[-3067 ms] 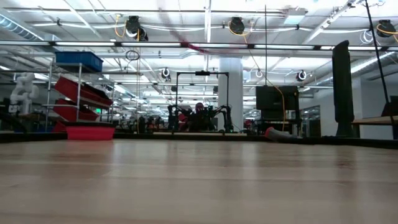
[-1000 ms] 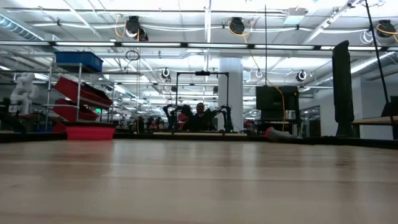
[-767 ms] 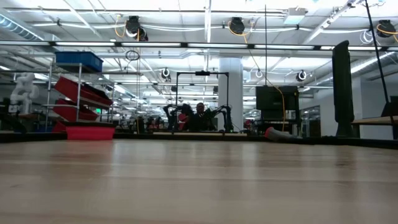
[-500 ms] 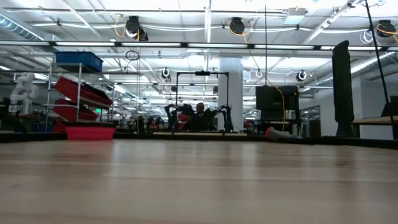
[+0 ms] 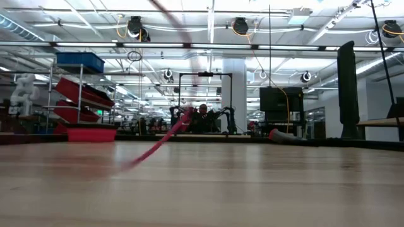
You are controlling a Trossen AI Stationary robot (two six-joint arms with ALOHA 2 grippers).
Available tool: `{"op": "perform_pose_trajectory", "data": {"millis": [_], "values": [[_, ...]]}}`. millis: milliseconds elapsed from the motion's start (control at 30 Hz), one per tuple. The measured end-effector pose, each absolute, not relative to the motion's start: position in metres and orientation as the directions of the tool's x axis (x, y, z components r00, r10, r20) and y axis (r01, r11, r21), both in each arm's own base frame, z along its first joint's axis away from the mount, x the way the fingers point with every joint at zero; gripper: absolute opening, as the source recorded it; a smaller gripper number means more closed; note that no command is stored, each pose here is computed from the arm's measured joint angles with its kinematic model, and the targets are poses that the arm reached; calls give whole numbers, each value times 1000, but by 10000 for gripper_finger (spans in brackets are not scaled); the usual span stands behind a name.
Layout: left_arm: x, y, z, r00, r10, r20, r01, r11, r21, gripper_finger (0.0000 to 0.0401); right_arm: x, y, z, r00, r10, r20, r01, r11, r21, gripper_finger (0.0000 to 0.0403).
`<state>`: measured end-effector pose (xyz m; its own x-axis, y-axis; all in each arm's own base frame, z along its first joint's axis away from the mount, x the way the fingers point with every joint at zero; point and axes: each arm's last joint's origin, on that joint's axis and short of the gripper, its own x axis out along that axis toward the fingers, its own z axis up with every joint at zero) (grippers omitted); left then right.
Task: Coil cords
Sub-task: Coil the red wire onto the spool
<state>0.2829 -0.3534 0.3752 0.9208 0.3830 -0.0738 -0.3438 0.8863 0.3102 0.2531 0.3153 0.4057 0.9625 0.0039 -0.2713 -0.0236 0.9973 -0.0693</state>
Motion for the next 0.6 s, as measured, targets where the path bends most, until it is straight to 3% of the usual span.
{"op": "perform_pose_trajectory", "data": {"millis": [200,600], "values": [[286,-352,360,919,378,-113,-336,900,278,0,251,318,409,969,13,-245,-34,996,-81,0],[319,-342,338,903,405,-146,-350,888,299,0,252,314,413,974,-139,-179,115,984,-136,0]]}}
